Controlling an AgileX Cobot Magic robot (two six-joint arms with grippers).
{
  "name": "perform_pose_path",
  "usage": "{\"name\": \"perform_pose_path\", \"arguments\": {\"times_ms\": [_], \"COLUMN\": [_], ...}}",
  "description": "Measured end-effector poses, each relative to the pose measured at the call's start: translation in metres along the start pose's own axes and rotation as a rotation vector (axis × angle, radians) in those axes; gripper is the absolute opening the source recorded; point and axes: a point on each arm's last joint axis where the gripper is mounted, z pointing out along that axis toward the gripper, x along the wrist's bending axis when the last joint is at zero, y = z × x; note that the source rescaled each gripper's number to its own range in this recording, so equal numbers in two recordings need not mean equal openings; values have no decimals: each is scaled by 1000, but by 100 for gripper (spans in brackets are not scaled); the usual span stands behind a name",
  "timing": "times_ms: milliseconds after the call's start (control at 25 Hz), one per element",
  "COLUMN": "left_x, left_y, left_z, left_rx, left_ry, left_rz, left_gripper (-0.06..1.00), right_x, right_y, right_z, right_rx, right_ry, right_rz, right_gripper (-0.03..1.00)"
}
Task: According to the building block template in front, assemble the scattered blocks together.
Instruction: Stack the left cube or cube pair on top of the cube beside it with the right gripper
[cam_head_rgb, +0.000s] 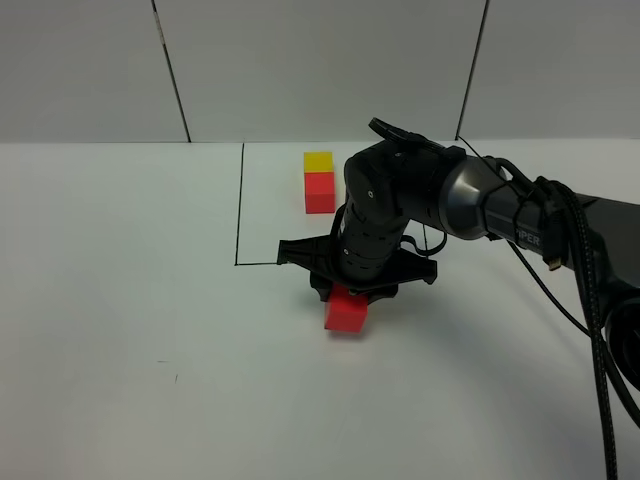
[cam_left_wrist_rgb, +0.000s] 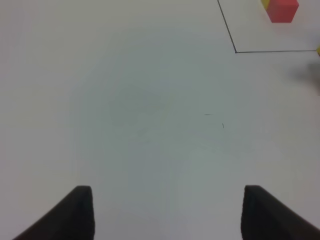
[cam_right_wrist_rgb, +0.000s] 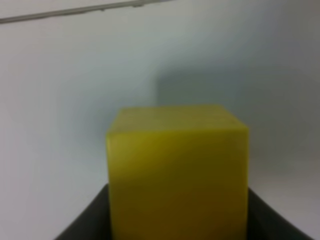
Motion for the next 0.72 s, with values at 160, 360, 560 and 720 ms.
{"name": "perform_pose_path", "arguments": {"times_ms": [160,360,560,720], "left_x": [0,0,0,0], "left_y": [0,0,0,0], "left_z": [0,0,0,0], "left_rx": [0,0,0,0], "left_ry": [2,2,3,3], "left_rz": [1,1,2,2], "left_gripper": [40,40,40,40], "right_x": [-2,0,-1,-1], "right_y": [-2,-8,-10,-11], "right_z": [10,22,29,29], "right_rx": [5,25,35,34], "right_ry": [-27,-48,-60,-63], "right_rz": [-5,-25,-38,-45], "right_gripper": [2,1,1,1]}}
